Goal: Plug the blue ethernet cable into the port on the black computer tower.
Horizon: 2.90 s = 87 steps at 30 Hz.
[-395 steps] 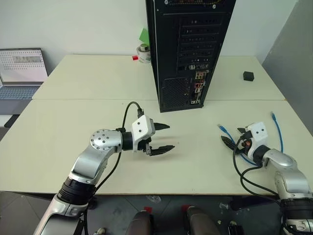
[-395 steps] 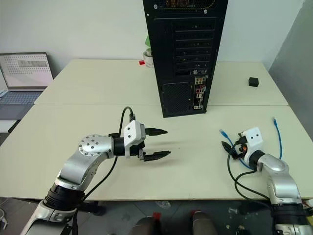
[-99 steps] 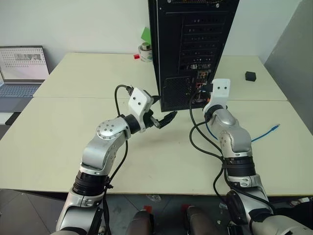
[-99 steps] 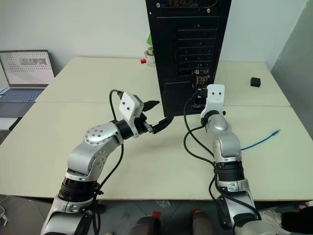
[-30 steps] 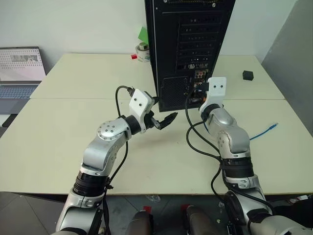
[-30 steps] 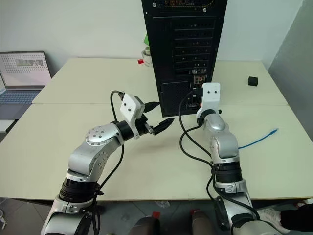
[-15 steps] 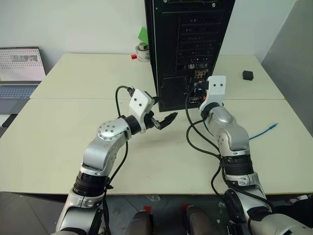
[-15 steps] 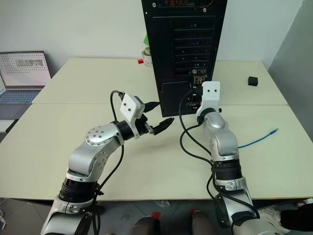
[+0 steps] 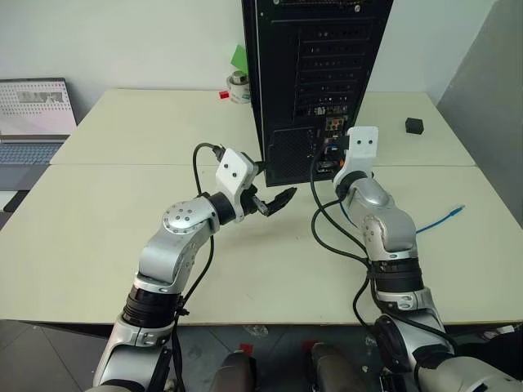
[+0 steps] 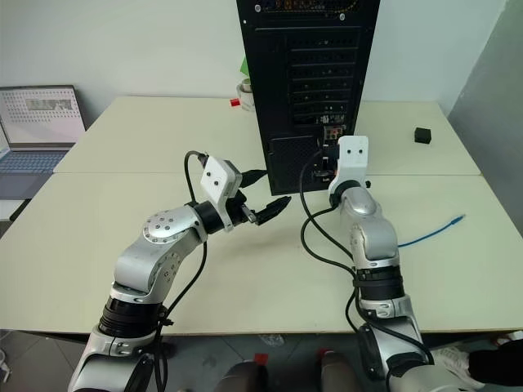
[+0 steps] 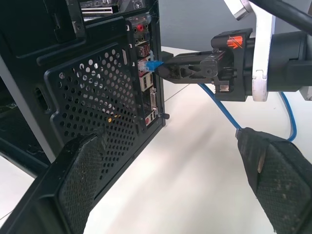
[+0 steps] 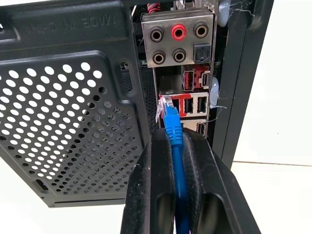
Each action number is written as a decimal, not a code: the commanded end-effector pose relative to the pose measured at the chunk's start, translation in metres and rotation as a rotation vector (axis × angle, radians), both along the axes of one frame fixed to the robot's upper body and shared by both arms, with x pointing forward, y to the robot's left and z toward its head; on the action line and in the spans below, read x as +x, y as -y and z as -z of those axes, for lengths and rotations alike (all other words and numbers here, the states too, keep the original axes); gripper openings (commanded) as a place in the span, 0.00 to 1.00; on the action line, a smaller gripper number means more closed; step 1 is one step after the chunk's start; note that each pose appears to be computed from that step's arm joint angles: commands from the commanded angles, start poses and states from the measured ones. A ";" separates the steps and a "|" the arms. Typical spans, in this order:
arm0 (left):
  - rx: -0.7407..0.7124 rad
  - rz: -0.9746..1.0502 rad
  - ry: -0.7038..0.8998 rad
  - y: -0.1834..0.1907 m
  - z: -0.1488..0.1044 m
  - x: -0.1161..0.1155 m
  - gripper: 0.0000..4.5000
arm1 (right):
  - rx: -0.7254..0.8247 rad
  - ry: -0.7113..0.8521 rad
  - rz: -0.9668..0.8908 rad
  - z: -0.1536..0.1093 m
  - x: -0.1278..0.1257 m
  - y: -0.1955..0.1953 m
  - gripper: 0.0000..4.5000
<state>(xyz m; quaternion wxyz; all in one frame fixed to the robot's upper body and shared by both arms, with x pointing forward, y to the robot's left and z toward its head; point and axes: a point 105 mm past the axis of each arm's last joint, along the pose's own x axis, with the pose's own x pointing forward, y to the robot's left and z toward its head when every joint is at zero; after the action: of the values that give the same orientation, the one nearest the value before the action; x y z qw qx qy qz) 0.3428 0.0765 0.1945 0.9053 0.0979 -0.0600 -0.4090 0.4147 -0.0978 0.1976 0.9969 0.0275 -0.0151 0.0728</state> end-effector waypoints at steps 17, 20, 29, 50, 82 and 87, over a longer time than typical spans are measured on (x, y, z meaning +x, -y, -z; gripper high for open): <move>-0.002 0.016 0.065 0.002 -0.014 -0.005 0.99 | 0.035 0.056 0.022 -0.015 -0.004 0.001 0.00; -0.001 0.016 0.066 0.002 -0.014 -0.005 0.99 | 0.030 0.063 0.003 -0.018 -0.005 -0.004 0.00; 0.002 0.011 0.066 0.000 -0.014 -0.006 0.99 | 0.021 0.061 0.017 -0.015 -0.003 -0.002 0.00; 0.000 0.014 0.066 0.002 -0.013 -0.006 0.99 | 0.023 0.061 0.034 -0.015 0.000 0.001 0.00; -0.007 0.004 0.069 0.001 -0.015 -0.004 0.99 | 0.035 0.096 0.037 -0.023 0.015 -0.025 0.00; -0.007 -0.002 0.067 0.000 -0.014 -0.004 0.99 | 0.035 0.092 -0.002 -0.018 0.014 -0.026 0.00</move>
<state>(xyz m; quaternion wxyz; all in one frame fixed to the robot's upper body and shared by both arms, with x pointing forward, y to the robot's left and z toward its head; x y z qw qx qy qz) 0.3432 0.0774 0.1942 0.9063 0.1002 -0.0597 -0.4063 0.4294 -0.0786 0.1940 0.9975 0.0411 -0.0244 0.0526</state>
